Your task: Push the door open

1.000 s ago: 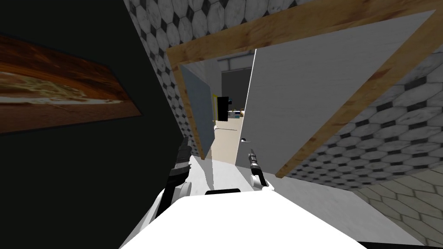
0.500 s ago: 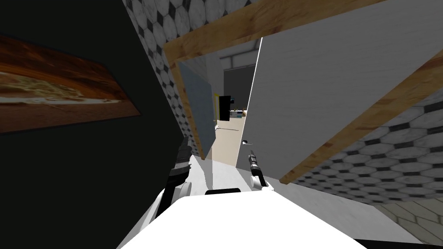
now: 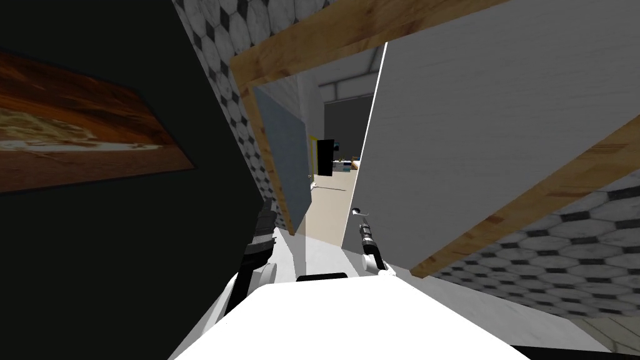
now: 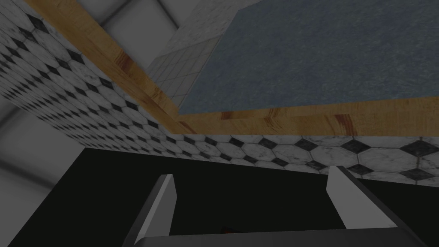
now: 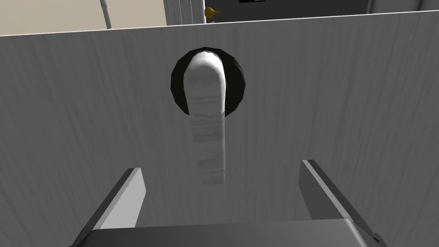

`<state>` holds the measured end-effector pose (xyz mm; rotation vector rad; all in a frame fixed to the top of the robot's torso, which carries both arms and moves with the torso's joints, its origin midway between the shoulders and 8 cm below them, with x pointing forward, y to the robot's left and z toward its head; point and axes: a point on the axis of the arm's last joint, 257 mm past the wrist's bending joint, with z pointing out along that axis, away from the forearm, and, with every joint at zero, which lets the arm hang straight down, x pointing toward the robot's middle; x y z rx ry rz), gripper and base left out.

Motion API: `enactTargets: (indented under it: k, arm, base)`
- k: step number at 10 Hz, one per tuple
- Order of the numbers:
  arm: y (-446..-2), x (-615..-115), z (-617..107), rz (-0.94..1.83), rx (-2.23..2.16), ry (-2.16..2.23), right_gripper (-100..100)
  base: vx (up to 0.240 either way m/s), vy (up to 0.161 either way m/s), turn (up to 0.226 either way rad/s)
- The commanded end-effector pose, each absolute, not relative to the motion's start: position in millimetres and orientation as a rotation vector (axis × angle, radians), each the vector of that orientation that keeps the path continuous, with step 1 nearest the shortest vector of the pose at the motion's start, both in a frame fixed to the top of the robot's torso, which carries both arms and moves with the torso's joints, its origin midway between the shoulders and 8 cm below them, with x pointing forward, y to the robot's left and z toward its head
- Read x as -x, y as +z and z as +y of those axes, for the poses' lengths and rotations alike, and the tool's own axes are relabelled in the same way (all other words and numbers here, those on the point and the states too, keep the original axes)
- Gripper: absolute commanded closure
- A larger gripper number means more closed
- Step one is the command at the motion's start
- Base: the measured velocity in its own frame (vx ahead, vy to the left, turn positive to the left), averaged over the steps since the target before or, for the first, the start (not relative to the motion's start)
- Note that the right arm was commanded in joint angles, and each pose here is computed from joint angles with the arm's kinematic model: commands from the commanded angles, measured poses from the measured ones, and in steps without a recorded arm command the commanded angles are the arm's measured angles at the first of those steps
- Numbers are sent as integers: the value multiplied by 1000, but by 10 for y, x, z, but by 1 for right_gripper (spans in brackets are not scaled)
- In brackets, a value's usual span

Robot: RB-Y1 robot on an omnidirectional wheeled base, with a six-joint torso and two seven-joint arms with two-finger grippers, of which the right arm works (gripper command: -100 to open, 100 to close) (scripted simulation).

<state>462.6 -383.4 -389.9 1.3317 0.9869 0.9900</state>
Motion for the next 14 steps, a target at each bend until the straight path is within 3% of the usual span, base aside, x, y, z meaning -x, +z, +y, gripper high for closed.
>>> enactTargets:
  k: [1, 5, 6, 11, 14]
  arm:
    - [-3905, -4621, -3850, 984, -1335, 986, -100]
    - [-3911, -4614, -3869, 981, -1338, 982, -100]
    - [-3911, -4614, -3869, 981, -1338, 982, 100]
    - [-3911, -4614, -3869, 981, -1338, 982, 100]
    - [-3889, -4573, -4045, 949, -1348, 954, 100]
  base:
    - [187, -96, 26]
    - [158, -64, 20]
    - [-8, 1, -3]
    - [-8, 0, 1]
    - [163, 7, -40]
